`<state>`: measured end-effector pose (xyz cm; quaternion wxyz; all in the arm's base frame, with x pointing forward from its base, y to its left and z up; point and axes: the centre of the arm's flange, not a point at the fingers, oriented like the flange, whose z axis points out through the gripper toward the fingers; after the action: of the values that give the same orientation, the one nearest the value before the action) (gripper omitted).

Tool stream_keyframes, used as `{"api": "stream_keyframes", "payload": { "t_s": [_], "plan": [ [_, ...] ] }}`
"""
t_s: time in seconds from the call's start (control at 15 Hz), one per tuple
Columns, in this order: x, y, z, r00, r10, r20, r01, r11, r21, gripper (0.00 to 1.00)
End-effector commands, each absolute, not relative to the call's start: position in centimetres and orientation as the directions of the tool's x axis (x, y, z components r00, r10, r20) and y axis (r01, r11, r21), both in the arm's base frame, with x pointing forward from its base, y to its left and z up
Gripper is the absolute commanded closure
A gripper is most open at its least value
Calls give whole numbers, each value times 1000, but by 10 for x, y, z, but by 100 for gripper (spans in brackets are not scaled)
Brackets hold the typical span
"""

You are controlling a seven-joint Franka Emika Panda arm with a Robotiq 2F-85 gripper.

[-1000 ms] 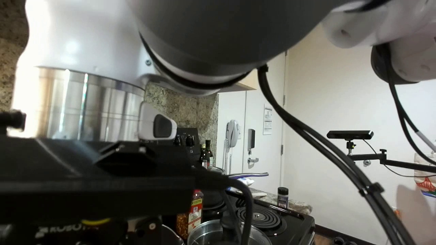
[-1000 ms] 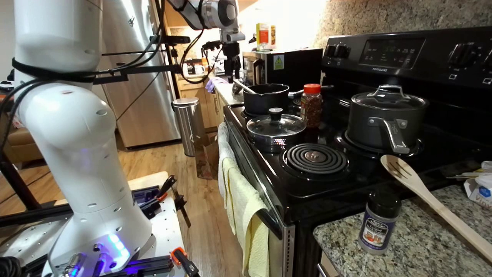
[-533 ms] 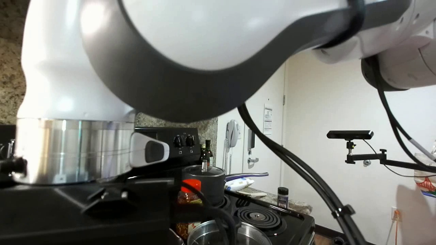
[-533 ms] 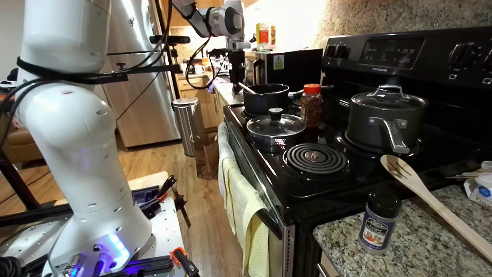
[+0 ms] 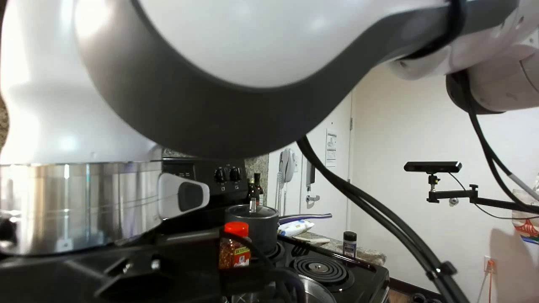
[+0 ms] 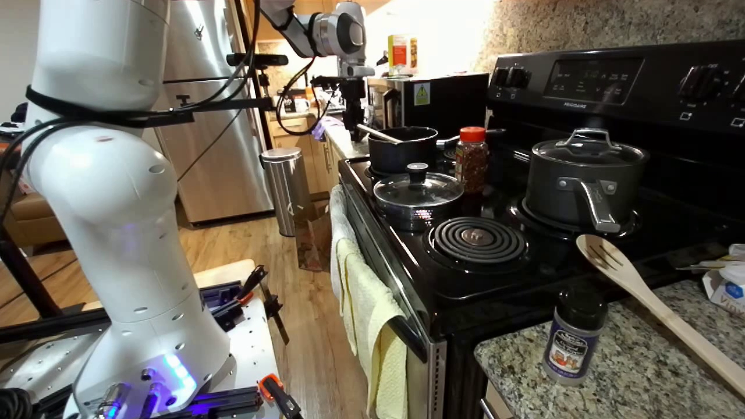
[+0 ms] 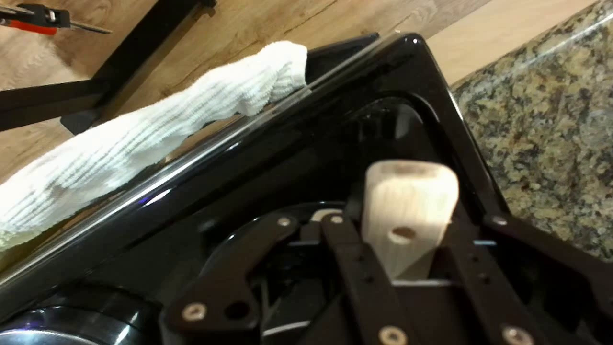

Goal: Move the wooden spoon from the left side of the stove to the right side

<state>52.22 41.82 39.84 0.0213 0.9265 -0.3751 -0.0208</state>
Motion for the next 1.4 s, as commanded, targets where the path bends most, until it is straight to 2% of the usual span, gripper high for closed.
{"api": "stream_keyframes", "payload": {
  "t_s": [0.0, 0.07, 0.67, 0.73, 0.8, 0.93, 1.0, 1.33],
  "plan": [
    [497, 429, 426, 758, -652, -28, -649, -757, 80, 100],
    [488, 431, 437, 767, -642, -16, -639, -765, 81, 98],
    [427, 396, 562, 781, -606, 150, -621, -780, 80, 98],
    [438, 414, 552, 778, -617, 119, -626, -778, 60, 98],
    [435, 411, 561, 776, -619, 124, -628, -777, 52, 91],
    [435, 411, 560, 776, -619, 123, -628, -777, 52, 91],
    [436, 413, 556, 778, -616, 120, -626, -778, 59, 98],
    [455, 355, 607, 729, -659, 184, -668, -744, -13, 98]
  ]
}}
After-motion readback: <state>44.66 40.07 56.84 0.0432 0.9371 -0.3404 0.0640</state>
